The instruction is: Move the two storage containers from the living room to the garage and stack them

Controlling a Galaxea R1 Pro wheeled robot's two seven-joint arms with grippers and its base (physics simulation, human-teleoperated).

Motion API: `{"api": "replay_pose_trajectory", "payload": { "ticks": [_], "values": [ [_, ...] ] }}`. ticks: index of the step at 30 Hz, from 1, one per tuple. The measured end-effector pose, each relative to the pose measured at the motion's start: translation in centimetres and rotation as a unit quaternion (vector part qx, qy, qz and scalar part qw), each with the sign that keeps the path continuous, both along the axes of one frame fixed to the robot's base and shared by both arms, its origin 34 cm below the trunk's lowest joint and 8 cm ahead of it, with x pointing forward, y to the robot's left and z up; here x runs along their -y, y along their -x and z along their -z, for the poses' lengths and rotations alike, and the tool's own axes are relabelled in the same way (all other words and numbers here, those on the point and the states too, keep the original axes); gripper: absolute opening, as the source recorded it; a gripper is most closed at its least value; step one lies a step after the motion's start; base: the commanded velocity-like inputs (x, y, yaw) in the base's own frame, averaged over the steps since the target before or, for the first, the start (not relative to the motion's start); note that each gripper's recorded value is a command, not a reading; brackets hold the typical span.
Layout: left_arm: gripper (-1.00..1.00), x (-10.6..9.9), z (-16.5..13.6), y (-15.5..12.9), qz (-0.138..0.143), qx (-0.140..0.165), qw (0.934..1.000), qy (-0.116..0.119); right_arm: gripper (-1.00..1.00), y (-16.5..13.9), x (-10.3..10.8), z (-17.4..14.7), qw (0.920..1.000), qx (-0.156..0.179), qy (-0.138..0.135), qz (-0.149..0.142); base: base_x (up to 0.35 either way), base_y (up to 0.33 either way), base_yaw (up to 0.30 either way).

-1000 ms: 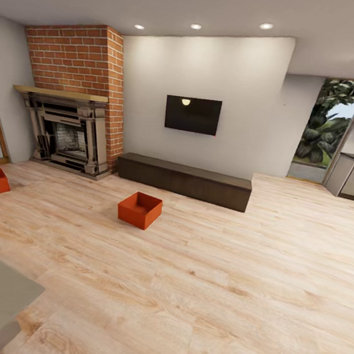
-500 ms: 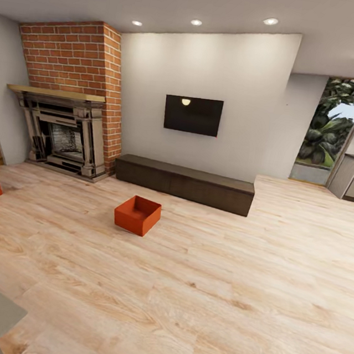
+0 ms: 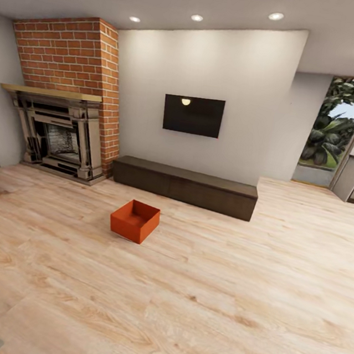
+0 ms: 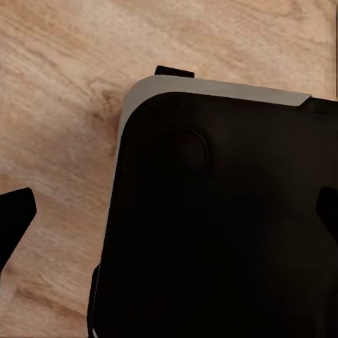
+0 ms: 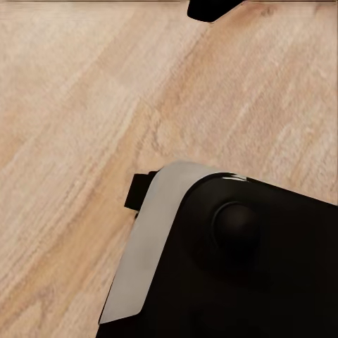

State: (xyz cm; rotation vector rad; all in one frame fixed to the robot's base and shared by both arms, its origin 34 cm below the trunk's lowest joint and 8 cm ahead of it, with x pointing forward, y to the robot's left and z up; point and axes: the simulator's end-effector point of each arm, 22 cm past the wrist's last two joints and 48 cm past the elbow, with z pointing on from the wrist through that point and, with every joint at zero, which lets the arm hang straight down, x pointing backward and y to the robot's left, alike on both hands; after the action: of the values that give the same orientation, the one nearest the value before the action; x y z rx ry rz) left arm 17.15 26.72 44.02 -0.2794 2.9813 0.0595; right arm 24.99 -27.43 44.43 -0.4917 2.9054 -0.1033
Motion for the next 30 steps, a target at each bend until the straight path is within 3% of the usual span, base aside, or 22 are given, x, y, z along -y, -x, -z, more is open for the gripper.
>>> {"api": "replay_pose_trajectory", "payload": {
  "ticks": [30],
  "values": [
    [1.00,0.00,0.00,0.01,0.000,0.000,1.0000,0.000,1.00,0.01,-0.01,0.00,1.0000,0.000,0.000,0.000,0.305,0.000,0.000]
  ]
}}
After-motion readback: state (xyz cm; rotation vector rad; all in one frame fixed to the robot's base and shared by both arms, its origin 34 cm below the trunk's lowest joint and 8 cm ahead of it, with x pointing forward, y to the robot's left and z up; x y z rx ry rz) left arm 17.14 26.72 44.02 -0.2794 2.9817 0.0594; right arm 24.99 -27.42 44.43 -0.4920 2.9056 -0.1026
